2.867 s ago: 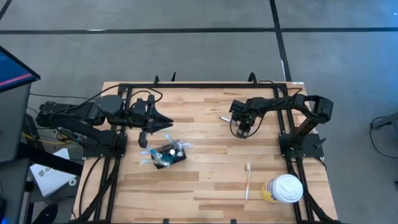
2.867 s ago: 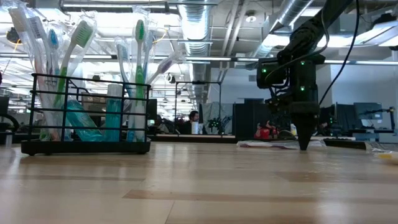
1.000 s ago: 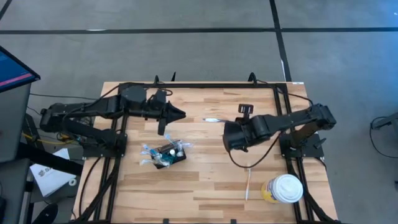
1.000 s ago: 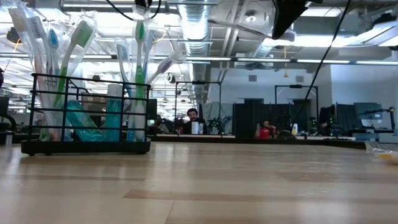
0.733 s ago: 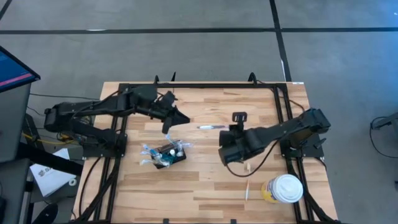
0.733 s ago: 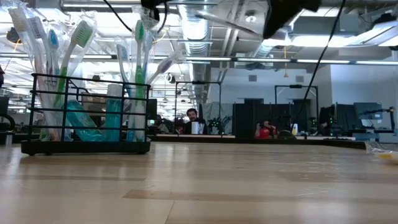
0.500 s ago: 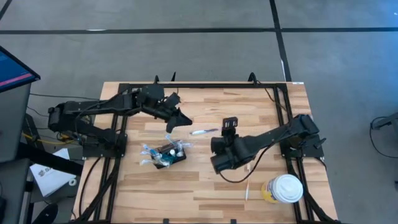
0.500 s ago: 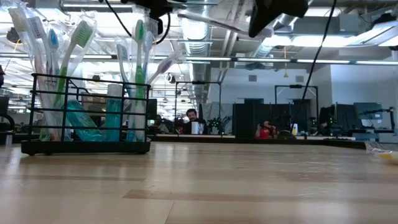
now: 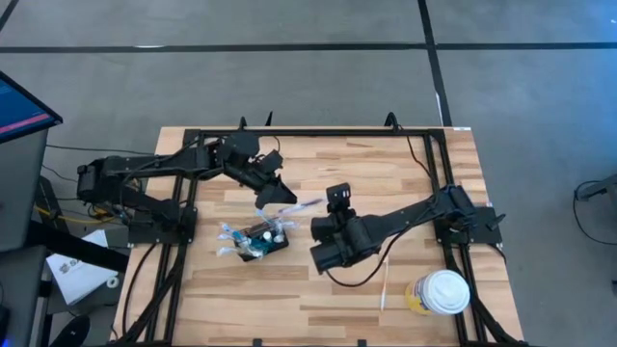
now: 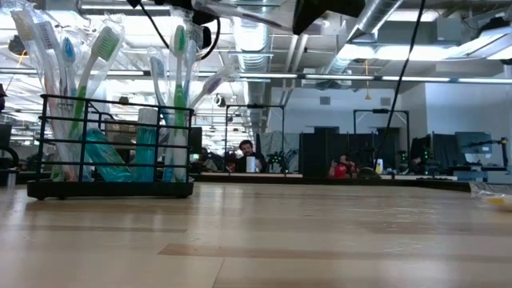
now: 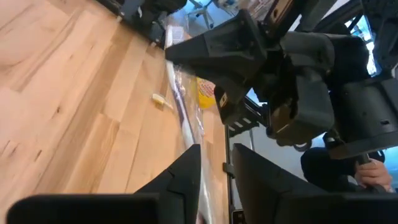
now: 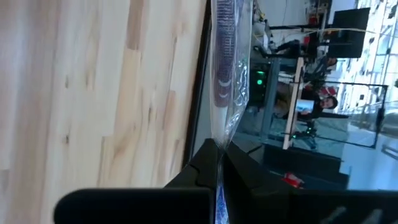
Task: Pick & Place toothbrushing station
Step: Put the purple toothbrush into the top right section of the mesh organizer
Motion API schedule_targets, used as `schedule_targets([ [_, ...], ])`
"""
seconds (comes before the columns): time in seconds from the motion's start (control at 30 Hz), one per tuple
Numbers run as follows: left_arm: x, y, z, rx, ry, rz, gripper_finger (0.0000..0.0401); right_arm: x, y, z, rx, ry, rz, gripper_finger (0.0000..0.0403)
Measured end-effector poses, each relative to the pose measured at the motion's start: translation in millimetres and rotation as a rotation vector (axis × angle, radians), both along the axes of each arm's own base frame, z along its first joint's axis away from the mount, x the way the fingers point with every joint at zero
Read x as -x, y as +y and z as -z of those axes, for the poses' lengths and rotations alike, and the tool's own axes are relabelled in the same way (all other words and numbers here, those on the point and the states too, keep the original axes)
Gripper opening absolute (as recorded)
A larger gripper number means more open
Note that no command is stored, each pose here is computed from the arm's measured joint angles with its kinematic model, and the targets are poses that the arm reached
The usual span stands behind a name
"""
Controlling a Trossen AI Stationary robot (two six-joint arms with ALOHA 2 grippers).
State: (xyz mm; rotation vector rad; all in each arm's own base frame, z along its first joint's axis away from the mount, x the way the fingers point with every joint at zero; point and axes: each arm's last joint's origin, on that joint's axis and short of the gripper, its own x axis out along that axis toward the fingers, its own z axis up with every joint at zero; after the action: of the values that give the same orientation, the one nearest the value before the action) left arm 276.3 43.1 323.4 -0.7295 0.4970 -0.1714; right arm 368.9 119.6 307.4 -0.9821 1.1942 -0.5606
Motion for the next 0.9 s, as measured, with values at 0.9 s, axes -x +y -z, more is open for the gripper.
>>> schedule_targets([
  [0.9, 2.4, -3.6, 2.7, 0.100, 0.056, 0.051, 0.0137, 2.5, 3.6, -4.2, 0.111, -0.008, -0.034, 0.0000],
])
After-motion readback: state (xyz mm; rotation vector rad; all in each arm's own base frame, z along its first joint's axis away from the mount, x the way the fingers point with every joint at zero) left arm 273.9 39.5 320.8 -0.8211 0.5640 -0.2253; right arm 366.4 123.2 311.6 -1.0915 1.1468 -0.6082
